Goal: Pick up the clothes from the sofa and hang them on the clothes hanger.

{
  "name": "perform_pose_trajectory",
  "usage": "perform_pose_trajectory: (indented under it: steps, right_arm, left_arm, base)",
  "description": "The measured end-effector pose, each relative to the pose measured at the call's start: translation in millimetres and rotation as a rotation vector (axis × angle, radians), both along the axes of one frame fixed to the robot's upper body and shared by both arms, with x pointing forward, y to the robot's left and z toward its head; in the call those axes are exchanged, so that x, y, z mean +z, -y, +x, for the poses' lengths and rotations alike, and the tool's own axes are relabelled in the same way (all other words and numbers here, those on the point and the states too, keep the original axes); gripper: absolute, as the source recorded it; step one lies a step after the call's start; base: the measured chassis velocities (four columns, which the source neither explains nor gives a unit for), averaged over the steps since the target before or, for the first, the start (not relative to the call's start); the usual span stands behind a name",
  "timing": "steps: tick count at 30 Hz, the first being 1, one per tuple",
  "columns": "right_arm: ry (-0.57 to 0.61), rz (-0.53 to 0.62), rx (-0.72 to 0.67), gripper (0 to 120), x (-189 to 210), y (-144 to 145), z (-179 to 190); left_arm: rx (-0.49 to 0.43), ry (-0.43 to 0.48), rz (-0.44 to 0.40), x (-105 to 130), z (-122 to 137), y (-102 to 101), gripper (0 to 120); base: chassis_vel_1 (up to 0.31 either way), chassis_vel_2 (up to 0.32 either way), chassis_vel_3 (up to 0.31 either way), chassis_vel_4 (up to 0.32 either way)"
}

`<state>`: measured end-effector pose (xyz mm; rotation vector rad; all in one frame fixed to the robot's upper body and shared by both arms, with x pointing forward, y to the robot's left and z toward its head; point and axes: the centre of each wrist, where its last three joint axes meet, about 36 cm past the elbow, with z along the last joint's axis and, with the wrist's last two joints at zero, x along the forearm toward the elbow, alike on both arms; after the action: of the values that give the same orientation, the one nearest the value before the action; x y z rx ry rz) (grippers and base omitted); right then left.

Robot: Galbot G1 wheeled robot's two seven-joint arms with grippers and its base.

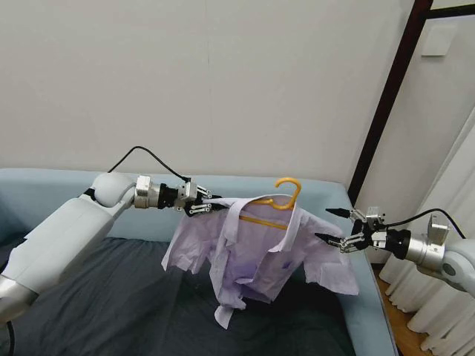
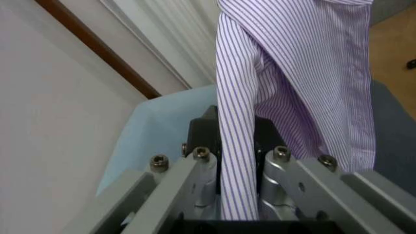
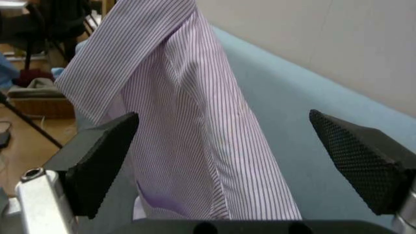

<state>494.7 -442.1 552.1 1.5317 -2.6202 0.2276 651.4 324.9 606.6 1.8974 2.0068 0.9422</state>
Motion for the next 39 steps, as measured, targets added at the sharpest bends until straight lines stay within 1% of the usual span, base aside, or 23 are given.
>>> perform_pose_trajectory:
  steps: [3,4,5,6,7,12,13,14,17,18,19,20,22,24,25,26,27,28,30,32,35,37,39]
  right_arm:
    - [-0.023,-0.011,0.025,100,-3.6,2.7,-0.2]
    - [-0.033,-0.017,0.037,98,-5.0,4.0,0.0]
    - [-0.042,-0.029,0.050,92,-6.4,5.7,0.3]
    - [-0.047,-0.041,0.057,89,-7.5,6.8,0.6]
    - [-0.047,-0.041,0.057,89,-7.5,6.8,0.6]
    - [-0.083,-0.091,0.083,66,-7.6,9.6,0.4]
    - [-0.083,-0.091,0.083,66,-7.6,9.6,0.4]
    - [-0.088,-0.099,0.091,61,-7.4,10.3,0.5]
    - [-0.098,-0.092,0.110,50,-8.9,10.8,0.2]
    - [-0.098,-0.092,0.110,50,-8.9,10.8,0.2]
    - [-0.100,-0.084,0.114,43,-10.7,10.3,-0.3]
    - [-0.100,-0.081,0.115,39,-11.3,10.0,-0.5]
    - [-0.097,-0.077,0.119,29,-12.9,8.7,-0.7]
    - [-0.097,-0.077,0.120,28,-13.0,8.6,-0.8]
    - [-0.095,-0.076,0.121,22,-13.9,8.2,-1.0]
    - [-0.093,-0.077,0.121,20,-14.4,8.2,-1.2]
    - [-0.091,-0.077,0.121,16,-14.7,8.2,-1.3]
    - [-0.086,-0.081,0.121,9,-14.9,8.3,-1.5]
    - [-0.080,-0.086,0.121,6,-14.9,8.4,-1.5]
    - [-0.070,-0.093,0.134,6,-14.1,8.3,-1.1]
    - [-0.066,-0.095,0.143,6,-11.6,8.6,-0.4]
    - [-0.062,-0.102,0.154,6,-5.8,11.3,0.7]
    - [-0.055,-0.097,0.151,6,3.5,17.1,1.8]
  left_arm:
    - [-0.008,-0.010,0.003,-3.8,0.1,3.3,6]
    - [-0.011,-0.015,0.003,-5.2,0.0,4.6,6]
    - [-0.016,-0.021,0.001,-6.2,-0.3,6.0,6]
    - [-0.019,-0.025,-0.004,-6.9,-0.6,7.2,6]
    - [-0.019,-0.025,-0.004,-6.9,-0.6,7.2,6]
    - [-0.034,-0.056,-0.001,-5.4,-2.4,8.7,6]
    - [-0.034,-0.056,-0.001,-5.4,-2.4,8.7,6]
    - [-0.036,-0.057,0.001,-4.5,-2.3,8.8,6]
    - [-0.039,-0.059,0.006,-2.8,-2.1,8.0,6]
    - [-0.039,-0.059,0.006,-2.8,-2.1,8.0,6]
    - [-0.040,-0.059,0.009,-2.2,-2.1,6.9,6]
    - [-0.040,-0.059,0.011,-2.0,-2.2,6.2,6]
    - [-0.040,-0.062,0.015,-2.1,-2.7,4.7,6]
    - [-0.041,-0.063,0.015,-2.1,-2.7,4.6,6]
    - [-0.044,-0.063,0.017,-1.9,-2.7,4.4,6]
    - [-0.047,-0.064,0.019,-1.6,-2.6,4.2,6]
    - [-0.048,-0.064,0.020,-1.4,-2.5,4.2,6]
    - [-0.053,-0.065,0.022,-0.9,-2.2,4.4,6]
    - [-0.061,-0.068,0.026,-0.5,-1.7,4.7,6]
    - [-0.092,-0.068,0.034,1.9,1.2,3.6,6]
    - [-0.110,-0.058,0.026,2.9,3.2,1.7,7]
    - [-0.124,-0.052,-0.004,1.9,4.8,-2.2,15]
    - [-0.117,-0.043,-0.073,6.0,5.3,-14.0,22]
  base:
    - [0.000,0.000,0.000,0.000]
    - [0.000,0.000,0.000,0.000]
    - [0.000,0.000,0.000,0.000]
    - [0.000,0.000,0.000,0.000]
    - [0.000,0.000,0.000,0.000]
    - [0.000,0.000,0.000,0.000]
    - [0.000,0.000,0.000,0.000]
    - [0.000,0.000,0.000,0.000]
    - [0.000,0.000,0.000,0.000]
    - [0.000,0.000,0.000,0.000]
    - [0.000,0.000,0.000,0.000]
    - [0.000,0.000,0.000,0.000]
    - [0.000,0.000,0.000,0.000]
    - [0.000,0.000,0.000,0.000]
    - [0.000,0.000,0.000,0.000]
    - [0.000,0.000,0.000,0.000]
    - [0.000,0.000,0.000,0.000]
    - [0.000,0.000,0.000,0.000]
    - [0.000,0.000,0.000,0.000]
    - [0.000,0.000,0.000,0.000]
    - [0.000,0.000,0.000,0.000]
    - [0.000,0.000,0.000,0.000]
    - [0.000,0.000,0.000,0.000]
